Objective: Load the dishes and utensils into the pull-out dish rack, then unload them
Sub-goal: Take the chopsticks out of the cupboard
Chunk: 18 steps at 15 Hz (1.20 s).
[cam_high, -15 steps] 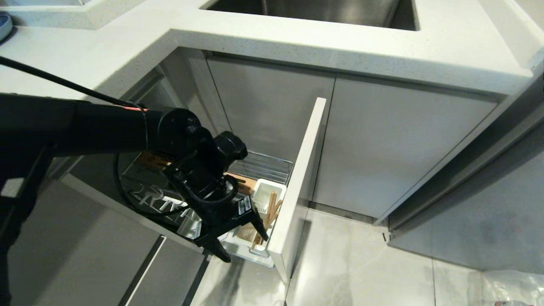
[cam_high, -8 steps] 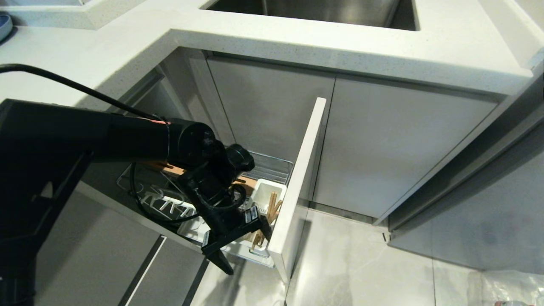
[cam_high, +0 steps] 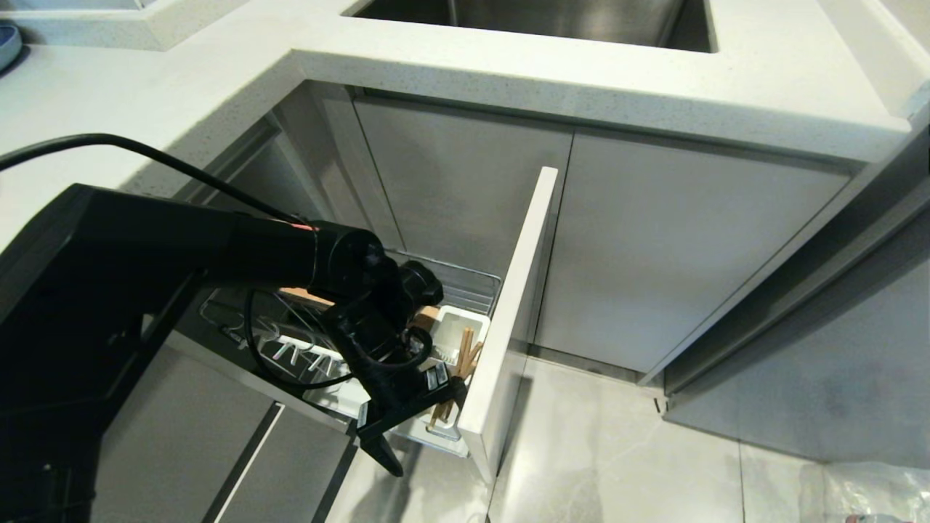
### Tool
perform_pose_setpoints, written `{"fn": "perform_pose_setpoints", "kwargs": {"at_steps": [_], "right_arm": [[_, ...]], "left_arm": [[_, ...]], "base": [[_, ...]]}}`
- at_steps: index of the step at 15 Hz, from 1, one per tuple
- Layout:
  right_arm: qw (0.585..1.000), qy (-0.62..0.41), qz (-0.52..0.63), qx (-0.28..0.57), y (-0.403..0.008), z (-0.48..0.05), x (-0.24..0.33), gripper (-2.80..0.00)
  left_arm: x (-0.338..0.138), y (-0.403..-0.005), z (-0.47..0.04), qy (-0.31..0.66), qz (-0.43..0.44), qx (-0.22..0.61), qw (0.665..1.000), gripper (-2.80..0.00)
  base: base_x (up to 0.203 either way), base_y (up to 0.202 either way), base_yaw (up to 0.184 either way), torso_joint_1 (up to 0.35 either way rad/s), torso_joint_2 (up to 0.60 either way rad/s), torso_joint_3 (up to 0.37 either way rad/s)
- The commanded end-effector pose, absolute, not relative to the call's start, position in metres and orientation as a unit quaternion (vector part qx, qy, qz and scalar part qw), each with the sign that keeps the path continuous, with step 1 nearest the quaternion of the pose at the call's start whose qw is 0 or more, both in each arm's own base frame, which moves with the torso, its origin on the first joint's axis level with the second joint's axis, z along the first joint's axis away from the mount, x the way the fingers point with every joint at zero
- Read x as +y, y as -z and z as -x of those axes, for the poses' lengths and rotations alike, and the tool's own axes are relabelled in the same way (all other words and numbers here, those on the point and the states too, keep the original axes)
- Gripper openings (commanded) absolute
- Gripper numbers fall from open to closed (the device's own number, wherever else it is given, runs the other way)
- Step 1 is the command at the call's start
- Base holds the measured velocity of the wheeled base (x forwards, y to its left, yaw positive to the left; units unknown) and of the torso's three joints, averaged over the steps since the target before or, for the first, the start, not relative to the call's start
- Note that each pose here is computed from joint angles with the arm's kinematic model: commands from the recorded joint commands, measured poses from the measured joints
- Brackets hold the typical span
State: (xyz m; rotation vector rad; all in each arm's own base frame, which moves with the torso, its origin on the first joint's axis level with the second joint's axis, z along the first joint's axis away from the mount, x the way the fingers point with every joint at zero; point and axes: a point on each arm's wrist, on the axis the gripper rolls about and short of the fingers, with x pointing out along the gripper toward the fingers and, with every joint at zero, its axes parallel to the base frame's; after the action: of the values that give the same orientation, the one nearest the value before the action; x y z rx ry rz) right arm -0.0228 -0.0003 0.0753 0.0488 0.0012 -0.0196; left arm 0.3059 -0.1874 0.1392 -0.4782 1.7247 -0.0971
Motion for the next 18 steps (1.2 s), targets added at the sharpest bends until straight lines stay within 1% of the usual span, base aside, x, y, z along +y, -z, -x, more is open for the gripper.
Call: {"fn": "perform_pose_setpoints", "kwargs": {"at_steps": [1, 4, 5, 15, 18], "right_arm": [[1.000, 0.010, -0.025, 0.001, -0.075, 0.023, 0.000, -2.80], [1.000, 0.010, -0.025, 0.001, -0.075, 0.023, 0.000, -2.80], [1.000, 0.010, -0.025, 0.001, -0.075, 0.023, 0.000, -2.80], [1.000, 0.010, -0.025, 0.001, -0.075, 0.023, 0.000, -2.80], [1.000, 0.010, -0.025, 0.001, -0.075, 0.023, 0.000, -2.80]], "left_arm": [[-0.186, -0.136, -0.307, 0.036, 0.210, 0.755, 0.620, 0.00], [-0.185, -0.136, -0.308, 0.036, 0.212, 0.754, 0.621, 0.00], [-0.185, -0.136, -0.308, 0.037, 0.212, 0.753, 0.621, -2.80], [-0.186, -0.137, -0.307, 0.036, 0.213, 0.753, 0.621, -2.80], [-0.184, -0.149, -0.304, 0.039, 0.223, 0.745, 0.628, -2.80]], "base": [[0.000, 0.000, 0.000, 0.000, 0.00, 0.000], [0.000, 0.000, 0.000, 0.000, 0.00, 0.000], [0.000, 0.000, 0.000, 0.000, 0.00, 0.000], [0.000, 0.000, 0.000, 0.000, 0.00, 0.000], [0.000, 0.000, 0.000, 0.000, 0.00, 0.000]]}}
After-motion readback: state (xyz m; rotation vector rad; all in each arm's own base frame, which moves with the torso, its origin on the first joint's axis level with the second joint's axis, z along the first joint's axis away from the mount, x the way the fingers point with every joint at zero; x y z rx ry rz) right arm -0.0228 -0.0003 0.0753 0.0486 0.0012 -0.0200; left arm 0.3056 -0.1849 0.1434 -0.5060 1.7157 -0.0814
